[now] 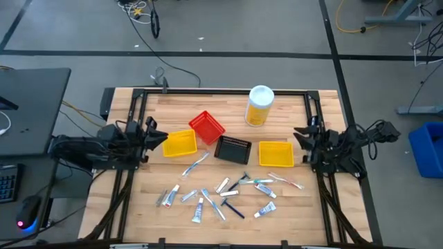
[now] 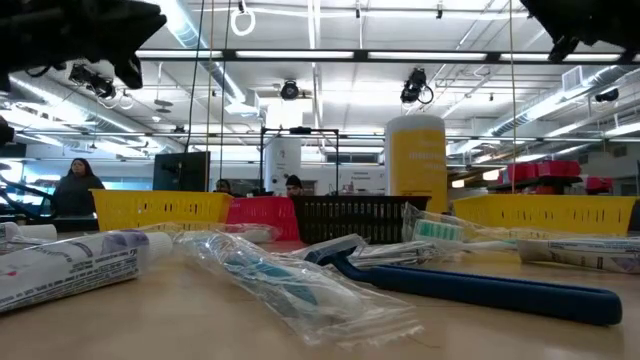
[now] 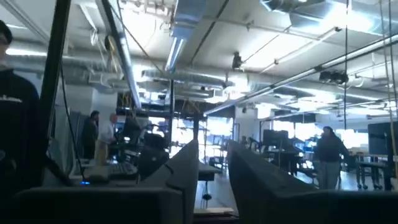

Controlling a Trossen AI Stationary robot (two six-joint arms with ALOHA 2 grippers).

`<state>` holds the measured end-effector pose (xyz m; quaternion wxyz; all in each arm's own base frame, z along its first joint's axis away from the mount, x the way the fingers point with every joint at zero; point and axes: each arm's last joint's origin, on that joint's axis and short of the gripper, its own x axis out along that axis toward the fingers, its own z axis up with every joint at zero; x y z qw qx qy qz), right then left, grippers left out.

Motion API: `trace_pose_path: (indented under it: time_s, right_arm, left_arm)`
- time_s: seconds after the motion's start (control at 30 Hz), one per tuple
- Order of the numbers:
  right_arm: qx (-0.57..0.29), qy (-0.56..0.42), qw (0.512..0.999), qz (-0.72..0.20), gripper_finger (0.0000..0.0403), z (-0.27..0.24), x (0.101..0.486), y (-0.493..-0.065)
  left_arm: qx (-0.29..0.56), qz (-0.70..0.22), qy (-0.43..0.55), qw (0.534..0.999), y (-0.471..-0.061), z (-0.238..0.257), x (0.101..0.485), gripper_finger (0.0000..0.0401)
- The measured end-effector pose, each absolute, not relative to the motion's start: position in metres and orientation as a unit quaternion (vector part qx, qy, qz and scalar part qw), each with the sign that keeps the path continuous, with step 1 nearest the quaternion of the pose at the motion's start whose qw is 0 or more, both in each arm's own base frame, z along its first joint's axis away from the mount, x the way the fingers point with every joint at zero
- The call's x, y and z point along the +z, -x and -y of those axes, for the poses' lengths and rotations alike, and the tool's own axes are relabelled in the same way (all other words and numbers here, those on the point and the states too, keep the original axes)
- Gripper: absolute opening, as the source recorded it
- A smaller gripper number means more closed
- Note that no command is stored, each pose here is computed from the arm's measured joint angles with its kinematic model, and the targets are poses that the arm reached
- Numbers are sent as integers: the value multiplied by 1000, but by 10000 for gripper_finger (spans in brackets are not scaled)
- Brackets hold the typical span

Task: Pick & Place Travel size toiletries
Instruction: Put the toothbrush into the right yellow bin

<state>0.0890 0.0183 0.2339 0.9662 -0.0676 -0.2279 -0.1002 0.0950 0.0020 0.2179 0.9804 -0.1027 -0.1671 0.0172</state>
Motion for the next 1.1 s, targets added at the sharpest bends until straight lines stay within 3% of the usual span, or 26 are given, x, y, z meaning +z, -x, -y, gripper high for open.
trace_pose_path:
  time_s: [0.3,0.6,0.83,1.1]
  right_arm:
    - [-90,40,990,98,147,-30,288,-125]
    - [-20,-46,984,-173,170,-49,291,-164]
    - [27,-144,925,-352,176,-59,266,-171]
    - [4,-241,792,-561,165,-66,231,-162]
  left_arm:
    - [35,137,80,987,-108,-3,244,69]
    - [61,8,63,996,-139,-4,254,108]
    - [61,-32,5,998,-162,-4,265,155]
    - [75,-60,-5,995,-176,-4,260,166]
